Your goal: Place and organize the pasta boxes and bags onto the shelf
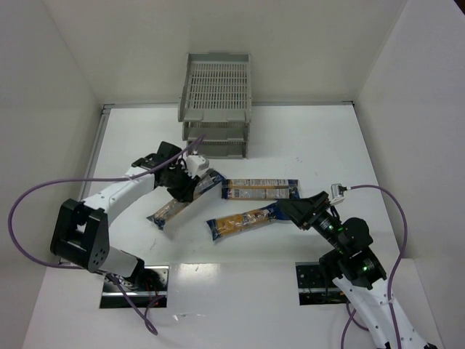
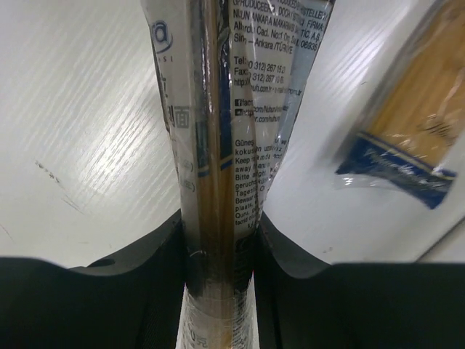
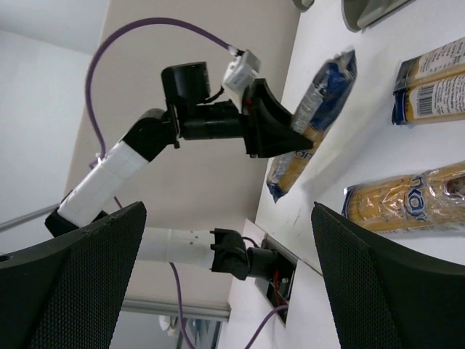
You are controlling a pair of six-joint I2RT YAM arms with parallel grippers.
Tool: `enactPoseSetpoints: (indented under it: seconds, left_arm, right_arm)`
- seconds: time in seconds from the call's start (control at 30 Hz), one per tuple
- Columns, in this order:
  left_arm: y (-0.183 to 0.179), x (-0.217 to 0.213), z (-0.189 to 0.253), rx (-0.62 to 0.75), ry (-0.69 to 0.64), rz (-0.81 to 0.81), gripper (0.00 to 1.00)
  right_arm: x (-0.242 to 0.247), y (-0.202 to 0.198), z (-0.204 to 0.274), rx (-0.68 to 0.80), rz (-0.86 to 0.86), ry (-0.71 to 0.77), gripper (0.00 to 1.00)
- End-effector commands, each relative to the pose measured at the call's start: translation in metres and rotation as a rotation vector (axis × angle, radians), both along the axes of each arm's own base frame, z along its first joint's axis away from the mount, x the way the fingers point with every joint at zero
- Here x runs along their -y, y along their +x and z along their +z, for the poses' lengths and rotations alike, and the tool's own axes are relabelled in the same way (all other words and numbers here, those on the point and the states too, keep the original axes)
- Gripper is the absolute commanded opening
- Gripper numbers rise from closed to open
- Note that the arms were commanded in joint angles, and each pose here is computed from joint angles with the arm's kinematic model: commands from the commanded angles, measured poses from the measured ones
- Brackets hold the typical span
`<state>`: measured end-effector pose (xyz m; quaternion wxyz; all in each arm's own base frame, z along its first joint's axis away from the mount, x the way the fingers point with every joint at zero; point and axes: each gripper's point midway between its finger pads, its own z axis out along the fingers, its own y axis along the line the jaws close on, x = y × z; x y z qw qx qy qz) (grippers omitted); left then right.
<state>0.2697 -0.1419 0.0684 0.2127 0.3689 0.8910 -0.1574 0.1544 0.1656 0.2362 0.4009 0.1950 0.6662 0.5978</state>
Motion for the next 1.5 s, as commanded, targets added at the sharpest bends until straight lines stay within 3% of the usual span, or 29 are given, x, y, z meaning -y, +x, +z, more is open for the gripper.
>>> enactPoseSetpoints:
  seconds: [0.0,0.2,0.33,0.43,0.57,0.7,0.9,1.1,1.13,1.3,1.37,1.47]
  left_arm:
    - [0.008,0.028,0.047,0.039,-0.172,0.024,0.00]
    - [0.014,0.037,0.086,0.070,-0.213,0.034,0.00]
    - [0.000,0.056,0.156,0.127,-0.293,-0.063,0.00]
    - [0.000,0.062,0.223,0.296,-0.346,-0.116,0.00]
    - [0.040,0.056,0.306,0.539,-0.393,0.035,0.00]
    - [0.085,0.067,0.370,0.653,-0.503,0.170,0.00]
    - [0.155,0.091,0.410,0.657,-0.711,0.329,0.00]
    - [0.227,0.087,0.455,0.769,-0.897,0.436,0.00]
    - [0.249,0.089,0.441,0.764,-0.888,0.482,0.00]
    - [0.283,0.090,0.442,0.818,-0.948,0.515,0.00]
    - [0.302,0.090,0.416,0.799,-0.917,0.555,0.00]
    - [0.313,0.090,0.409,0.810,-0.914,0.573,0.07]
  right_arm:
    - [0.006,-0.003,0.023,0.051,-0.023,0.029,1.00]
    - [0.009,-0.001,0.024,0.061,-0.044,0.016,1.00]
    - [0.009,-0.002,0.025,0.075,-0.046,-0.002,1.00]
    - [0.009,0.000,0.025,0.076,-0.047,-0.046,1.00]
    - [0.009,0.004,0.027,0.092,-0.048,-0.119,1.00]
    - [0.001,0.022,0.024,0.065,-0.040,-0.232,1.00]
    - [-0.006,0.064,-0.002,-0.063,-0.033,-0.507,1.00]
    - [0.001,0.067,0.004,-0.034,-0.098,-0.454,1.00]
    - [0.002,0.068,0.004,-0.033,-0.113,-0.439,1.00]
    - [0.005,0.068,-0.007,-0.072,-0.127,-0.444,1.00]
    - [0.005,0.072,-0.014,-0.088,-0.131,-0.466,1.00]
    - [0.007,0.076,-0.015,-0.093,-0.145,-0.483,1.00]
